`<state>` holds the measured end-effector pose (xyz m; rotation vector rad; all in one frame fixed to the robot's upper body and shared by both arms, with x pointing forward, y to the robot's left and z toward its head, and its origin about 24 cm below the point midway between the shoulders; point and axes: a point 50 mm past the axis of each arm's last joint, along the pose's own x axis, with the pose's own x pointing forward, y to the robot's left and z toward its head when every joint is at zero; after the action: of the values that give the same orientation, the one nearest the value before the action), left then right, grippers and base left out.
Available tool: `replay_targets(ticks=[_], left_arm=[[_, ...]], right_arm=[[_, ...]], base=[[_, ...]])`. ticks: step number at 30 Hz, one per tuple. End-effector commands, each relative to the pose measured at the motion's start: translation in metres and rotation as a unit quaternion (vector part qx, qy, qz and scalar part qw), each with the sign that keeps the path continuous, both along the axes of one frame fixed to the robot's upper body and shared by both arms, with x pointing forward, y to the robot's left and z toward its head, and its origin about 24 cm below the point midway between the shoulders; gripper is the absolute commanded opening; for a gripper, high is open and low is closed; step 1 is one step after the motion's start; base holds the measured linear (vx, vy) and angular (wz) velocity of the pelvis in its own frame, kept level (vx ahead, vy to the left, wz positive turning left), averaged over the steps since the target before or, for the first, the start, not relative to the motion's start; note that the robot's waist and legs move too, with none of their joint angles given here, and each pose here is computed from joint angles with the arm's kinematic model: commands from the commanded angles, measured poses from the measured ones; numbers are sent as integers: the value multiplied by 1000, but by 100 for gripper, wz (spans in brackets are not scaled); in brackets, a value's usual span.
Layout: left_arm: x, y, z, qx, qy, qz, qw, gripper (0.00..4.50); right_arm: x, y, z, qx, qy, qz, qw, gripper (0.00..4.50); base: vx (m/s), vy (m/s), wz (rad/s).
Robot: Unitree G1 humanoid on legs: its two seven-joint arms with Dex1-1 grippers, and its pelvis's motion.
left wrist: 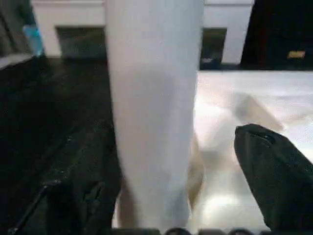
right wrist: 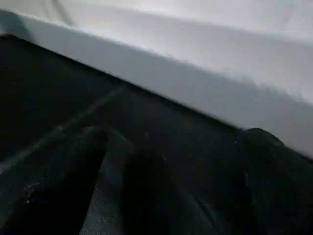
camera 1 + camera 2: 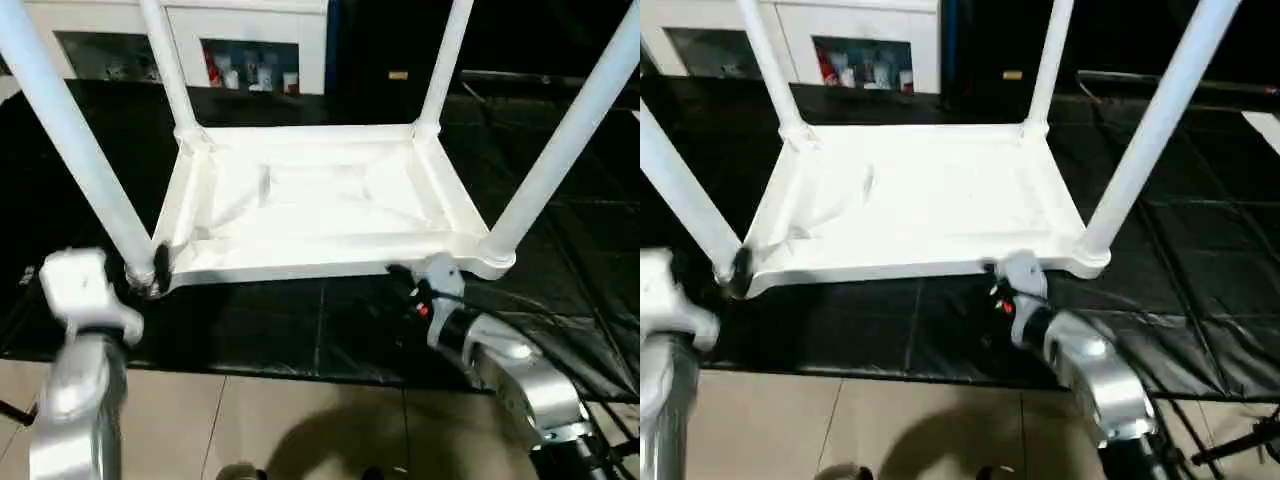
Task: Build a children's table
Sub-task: Rotate table base
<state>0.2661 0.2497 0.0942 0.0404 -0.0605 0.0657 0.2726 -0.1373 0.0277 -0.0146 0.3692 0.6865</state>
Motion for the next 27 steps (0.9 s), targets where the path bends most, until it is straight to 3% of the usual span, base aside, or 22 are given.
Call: replay_targets(ticks=[1,2,5,7,8,10,11,14,15,20,26,27], left_arm=[[5,6,-3,-3,8,-5,1000,443],[14,9,0,-18,11,-28,999,443],[23,9,4,-39,15,-70,997,443],[27,5,6,-75,20,-145,986,443],[24,-2,6,-90,34,-215,972,443],[21,-5,6,-97,43,-255,961,443],[17,-10,4,-108,62,-309,943,443],[12,-14,3,-120,84,-358,922,443],[7,-18,3,-132,102,-394,904,443],[-9,-42,8,-149,136,-494,846,443],[-27,-82,9,-153,146,-570,794,443],[-27,-82,9,-153,146,-570,794,443]], right_arm=[[0,-3,1,-5,10,-17,1000,450],[4,-4,1,-4,13,-31,999,450],[9,-5,2,-5,16,-52,999,450],[19,-6,1,-12,16,-81,997,450],[26,-6,0,-13,19,-96,995,450],[29,-5,-1,-14,21,-102,994,450],[33,-3,-3,-16,27,-109,994,450],[36,0,-5,-17,31,-108,994,450],[39,3,-5,-16,32,-107,994,450],[50,14,-4,-10,25,-102,994,450],[54,25,-3,-7,20,-91,996,450],[54,25,-3,-7,20,-91,996,450]], base=[[0,0,0],[0,0,0],[0,0,0],[0,0,0],[0,0,0],[0,0,0],[0,0,0],[0,0,0],[0,0,0],[0,0,0],[0,0,0],[0,0,0]])
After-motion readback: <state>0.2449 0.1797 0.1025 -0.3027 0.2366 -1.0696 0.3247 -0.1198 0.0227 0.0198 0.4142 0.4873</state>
